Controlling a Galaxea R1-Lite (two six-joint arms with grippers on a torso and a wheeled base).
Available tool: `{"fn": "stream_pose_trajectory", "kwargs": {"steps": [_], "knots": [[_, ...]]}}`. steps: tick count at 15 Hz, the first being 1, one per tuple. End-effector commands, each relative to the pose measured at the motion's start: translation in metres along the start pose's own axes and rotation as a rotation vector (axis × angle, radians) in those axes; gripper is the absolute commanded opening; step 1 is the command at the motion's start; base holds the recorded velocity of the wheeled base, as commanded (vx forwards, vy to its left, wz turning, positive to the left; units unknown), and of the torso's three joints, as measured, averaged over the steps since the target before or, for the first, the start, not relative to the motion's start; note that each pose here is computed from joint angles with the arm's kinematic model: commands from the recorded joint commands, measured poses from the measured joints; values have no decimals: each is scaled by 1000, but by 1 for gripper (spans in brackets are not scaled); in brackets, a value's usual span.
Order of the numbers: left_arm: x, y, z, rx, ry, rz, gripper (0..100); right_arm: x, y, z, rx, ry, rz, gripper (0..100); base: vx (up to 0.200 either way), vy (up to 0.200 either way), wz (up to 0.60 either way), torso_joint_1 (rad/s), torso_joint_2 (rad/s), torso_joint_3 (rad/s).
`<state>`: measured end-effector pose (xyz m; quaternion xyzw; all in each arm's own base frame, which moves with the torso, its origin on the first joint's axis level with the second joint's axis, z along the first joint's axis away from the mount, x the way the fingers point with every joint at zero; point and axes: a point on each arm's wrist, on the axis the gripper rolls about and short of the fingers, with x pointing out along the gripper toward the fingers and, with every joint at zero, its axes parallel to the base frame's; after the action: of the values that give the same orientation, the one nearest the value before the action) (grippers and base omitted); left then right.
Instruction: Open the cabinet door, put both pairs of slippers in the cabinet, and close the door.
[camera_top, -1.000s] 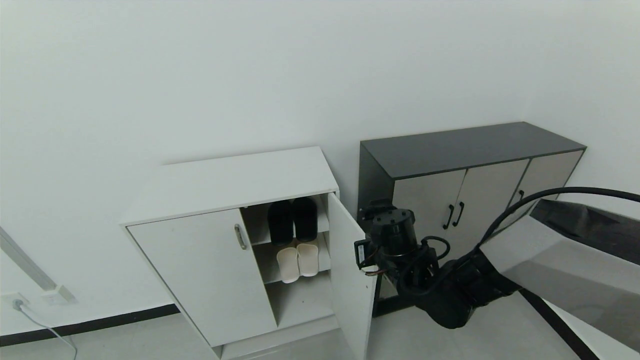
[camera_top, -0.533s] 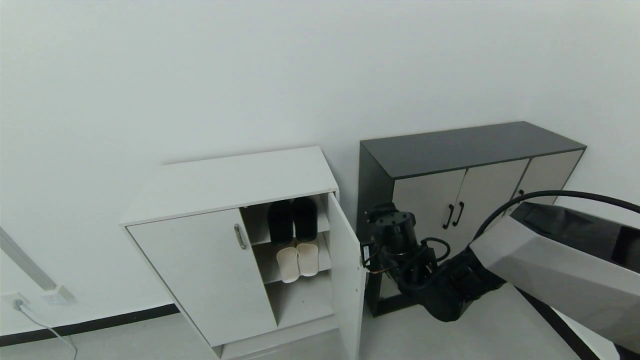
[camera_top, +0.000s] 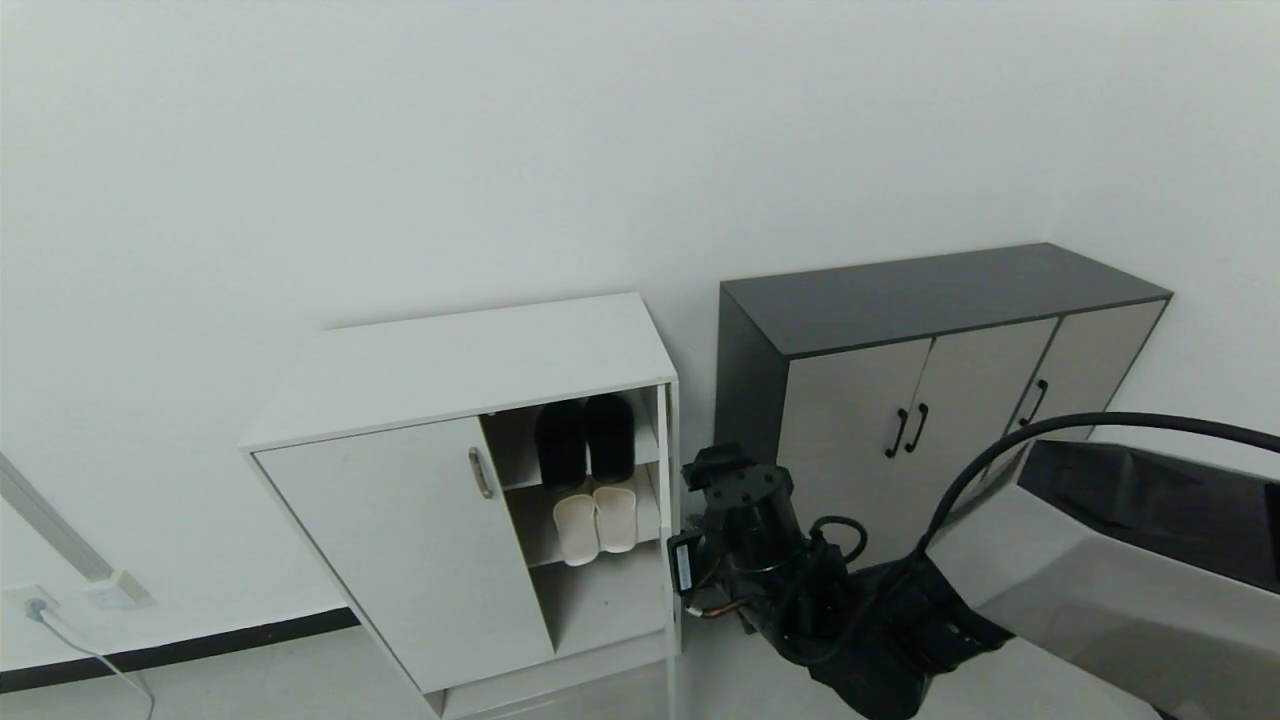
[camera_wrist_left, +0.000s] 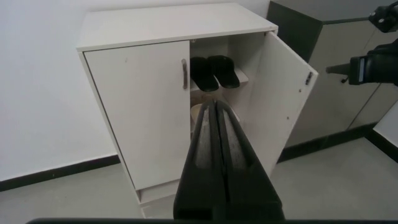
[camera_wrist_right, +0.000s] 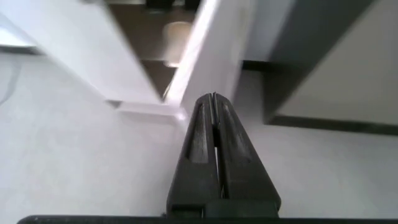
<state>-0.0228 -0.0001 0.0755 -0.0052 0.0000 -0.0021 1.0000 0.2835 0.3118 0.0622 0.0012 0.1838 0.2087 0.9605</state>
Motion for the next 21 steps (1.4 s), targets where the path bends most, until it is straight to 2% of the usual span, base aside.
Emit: {"fn": "stream_pose_trajectory", "kwargs": {"steps": [1,3,7,14,21], "knots": [[0,0,0,0,0,0,0,-18,4,8,-9,-16,26,0,0,0,0,0,0,0],[0,0,0,0,0,0,0,-19,-1,2,-89,-17,19,0,0,0,0,0,0,0],[0,0,0,0,0,0,0,-20,-3,2,-108,-51,22,0,0,0,0,0,0,0],[0,0,0,0,0,0,0,-21,-4,2,-104,-67,20,0,0,0,600,5,-2,2],[0,0,0,0,0,0,0,-20,-16,8,-143,-112,-39,0,0,0,0,0,0,0]]}}
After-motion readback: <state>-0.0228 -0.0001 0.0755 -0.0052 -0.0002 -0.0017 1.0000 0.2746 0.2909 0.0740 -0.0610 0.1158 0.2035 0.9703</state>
